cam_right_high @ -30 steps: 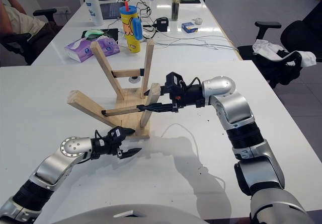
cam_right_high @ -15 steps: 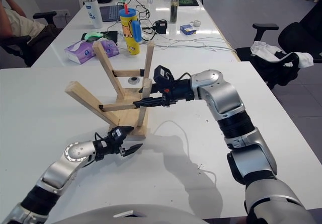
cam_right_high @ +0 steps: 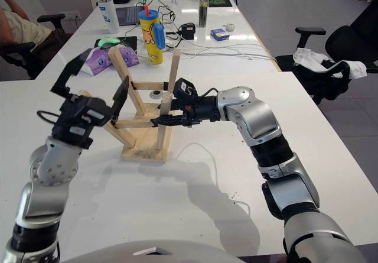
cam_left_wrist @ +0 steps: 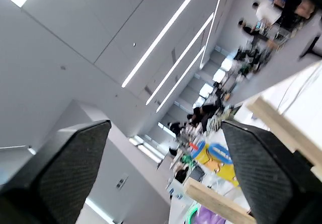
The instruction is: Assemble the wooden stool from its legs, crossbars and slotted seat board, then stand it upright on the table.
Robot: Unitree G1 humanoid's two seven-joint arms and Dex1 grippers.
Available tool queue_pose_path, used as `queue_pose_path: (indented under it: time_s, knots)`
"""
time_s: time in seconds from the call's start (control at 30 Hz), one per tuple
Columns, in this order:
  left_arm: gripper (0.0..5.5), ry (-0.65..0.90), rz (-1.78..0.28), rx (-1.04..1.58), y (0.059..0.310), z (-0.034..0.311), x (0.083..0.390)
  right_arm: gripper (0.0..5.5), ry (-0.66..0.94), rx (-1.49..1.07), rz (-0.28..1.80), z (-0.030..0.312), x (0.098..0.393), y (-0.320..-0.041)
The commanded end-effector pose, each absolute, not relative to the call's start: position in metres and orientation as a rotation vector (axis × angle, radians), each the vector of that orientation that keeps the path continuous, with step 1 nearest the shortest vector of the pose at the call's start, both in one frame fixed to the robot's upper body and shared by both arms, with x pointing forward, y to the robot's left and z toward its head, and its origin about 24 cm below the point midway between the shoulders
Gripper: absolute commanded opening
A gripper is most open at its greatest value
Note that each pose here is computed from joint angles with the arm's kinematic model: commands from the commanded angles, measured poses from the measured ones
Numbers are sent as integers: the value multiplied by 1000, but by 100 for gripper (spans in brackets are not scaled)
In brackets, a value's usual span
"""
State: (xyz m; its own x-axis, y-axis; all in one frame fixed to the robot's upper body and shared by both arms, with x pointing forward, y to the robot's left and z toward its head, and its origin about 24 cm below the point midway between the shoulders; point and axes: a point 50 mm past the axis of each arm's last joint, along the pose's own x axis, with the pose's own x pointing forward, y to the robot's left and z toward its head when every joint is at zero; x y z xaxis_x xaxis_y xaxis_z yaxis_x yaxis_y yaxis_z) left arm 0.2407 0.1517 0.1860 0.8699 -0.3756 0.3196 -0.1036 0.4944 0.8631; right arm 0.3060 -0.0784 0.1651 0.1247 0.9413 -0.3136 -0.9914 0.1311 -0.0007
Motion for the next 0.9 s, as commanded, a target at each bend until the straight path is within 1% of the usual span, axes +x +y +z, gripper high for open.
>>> queue_pose_path:
  time_s: [0.03,0.1,0.13,0.2,0.23,0.3,0.33,0.4,0.43,0.47,0.5,0.57,0.67,0.77,0.8,0.9]
  knots:
    - [407,-20,-434,1349,157,88,241,204,529,-198,1412,114,298,-77]
    - [407,110,-544,1406,161,55,225,204,519,-201,1424,115,298,-74]
    - [407,116,-558,1391,160,51,222,204,511,-205,1423,115,298,-73]
    - [407,77,-538,1395,157,58,226,204,494,-206,1425,115,299,-72]
    - [407,24,-477,1347,156,72,233,204,471,-203,1426,116,300,-71]
    - [407,-117,-318,1124,154,111,246,204,417,-188,1423,118,301,-71]
    - [407,-221,-249,996,154,136,248,204,379,-162,1413,120,303,-72]
    - [407,-403,-144,781,159,176,240,204,334,-136,1405,121,304,-74]
    - [407,-457,-141,689,161,185,231,204,313,-128,1398,122,304,-74]
    - [407,-476,-169,629,162,186,223,204,302,-126,1399,122,304,-75]
    - [407,-474,-209,583,162,182,215,204,288,-127,1402,122,303,-75]
    - [407,-406,-307,505,164,164,201,204,244,-124,1393,125,303,-76]
    - [407,-271,-400,508,173,129,184,204,170,-143,1363,129,303,-80]
    - [407,-212,-465,521,177,109,174,204,100,-134,1332,137,305,-82]
    - [407,-191,-481,512,179,103,172,240,79,-120,1324,140,305,-82]
    - [407,-72,-544,439,182,77,167,286,26,-107,1309,150,303,-83]
